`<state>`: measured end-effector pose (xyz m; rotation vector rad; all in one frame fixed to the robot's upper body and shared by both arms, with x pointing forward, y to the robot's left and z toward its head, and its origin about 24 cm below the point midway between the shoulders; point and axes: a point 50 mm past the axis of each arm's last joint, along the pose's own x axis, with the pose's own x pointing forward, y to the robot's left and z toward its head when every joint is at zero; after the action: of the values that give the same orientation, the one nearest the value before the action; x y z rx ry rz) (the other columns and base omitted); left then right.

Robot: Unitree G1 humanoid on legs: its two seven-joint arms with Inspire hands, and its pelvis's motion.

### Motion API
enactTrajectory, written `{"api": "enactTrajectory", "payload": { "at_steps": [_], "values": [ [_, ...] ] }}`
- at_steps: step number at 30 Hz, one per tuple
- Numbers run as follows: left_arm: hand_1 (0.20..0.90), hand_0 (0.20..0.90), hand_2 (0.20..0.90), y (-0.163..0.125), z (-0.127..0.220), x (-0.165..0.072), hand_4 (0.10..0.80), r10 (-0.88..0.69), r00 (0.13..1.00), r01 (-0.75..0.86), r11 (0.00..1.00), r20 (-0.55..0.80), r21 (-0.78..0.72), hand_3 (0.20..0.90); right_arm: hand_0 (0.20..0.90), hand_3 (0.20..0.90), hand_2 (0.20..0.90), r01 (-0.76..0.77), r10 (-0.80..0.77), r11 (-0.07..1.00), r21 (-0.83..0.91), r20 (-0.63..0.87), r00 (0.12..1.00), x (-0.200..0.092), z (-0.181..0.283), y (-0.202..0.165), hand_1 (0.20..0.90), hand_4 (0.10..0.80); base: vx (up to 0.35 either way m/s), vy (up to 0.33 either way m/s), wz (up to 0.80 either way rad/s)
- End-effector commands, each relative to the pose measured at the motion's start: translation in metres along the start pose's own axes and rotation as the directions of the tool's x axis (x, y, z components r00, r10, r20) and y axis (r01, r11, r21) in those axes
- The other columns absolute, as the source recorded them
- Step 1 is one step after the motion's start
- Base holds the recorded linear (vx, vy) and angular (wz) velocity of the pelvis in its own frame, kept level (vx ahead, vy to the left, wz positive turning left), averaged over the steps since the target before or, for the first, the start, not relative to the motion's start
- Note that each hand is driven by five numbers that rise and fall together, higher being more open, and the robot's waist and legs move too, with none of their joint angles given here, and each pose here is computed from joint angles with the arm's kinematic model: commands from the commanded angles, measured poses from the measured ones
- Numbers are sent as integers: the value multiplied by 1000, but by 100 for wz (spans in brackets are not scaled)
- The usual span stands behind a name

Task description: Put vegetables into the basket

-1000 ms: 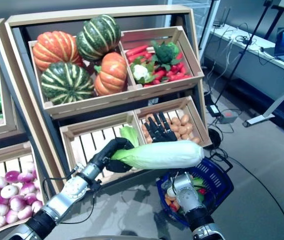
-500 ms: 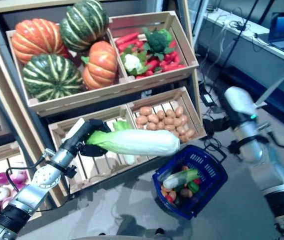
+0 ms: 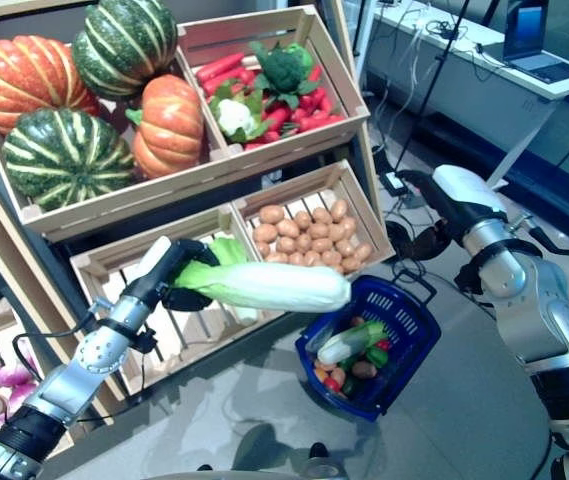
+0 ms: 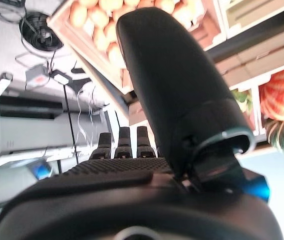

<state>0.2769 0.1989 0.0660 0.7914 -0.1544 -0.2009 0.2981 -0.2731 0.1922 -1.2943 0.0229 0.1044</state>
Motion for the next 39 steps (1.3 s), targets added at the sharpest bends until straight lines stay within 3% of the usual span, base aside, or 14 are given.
{"api": "enactTrajectory", "payload": {
  "at_steps": [1, 5, 11, 25, 39],
  "values": [
    [300, 300, 300, 48, 45, 42, 400, 222, 952, -243, 967, 210, 80, 300, 900, 900, 900, 137, -120, 985, -106, 155, 981, 2, 47, -60, 900, 800, 0, 0, 0],
    [300, 300, 300, 45, 46, 59, 400, 212, 952, -264, 934, 221, 240, 300, 900, 900, 900, 56, -40, 996, -65, 225, 973, 10, 71, -57, 900, 800, 0, 0, 0],
    [300, 300, 300, 43, 43, 74, 400, 166, 964, -231, 910, 210, 345, 300, 900, 900, 900, 11, -7, 1000, -9, 324, 946, 14, 95, -55, 900, 800, 0, 0, 0],
    [300, 300, 300, 30, 53, 91, 400, 166, 963, -225, 928, 214, 295, 300, 900, 900, 900, -240, 227, 971, -17, 396, 890, 28, 123, -20, 900, 800, 8, -3, -4],
    [300, 300, 300, 32, 79, 95, 400, 195, 940, -267, 931, 281, 248, 300, 900, 900, 900, -501, 437, 864, 54, 415, 798, 35, 138, 36, 900, 800, 0, 0, 0]
  ]
}}
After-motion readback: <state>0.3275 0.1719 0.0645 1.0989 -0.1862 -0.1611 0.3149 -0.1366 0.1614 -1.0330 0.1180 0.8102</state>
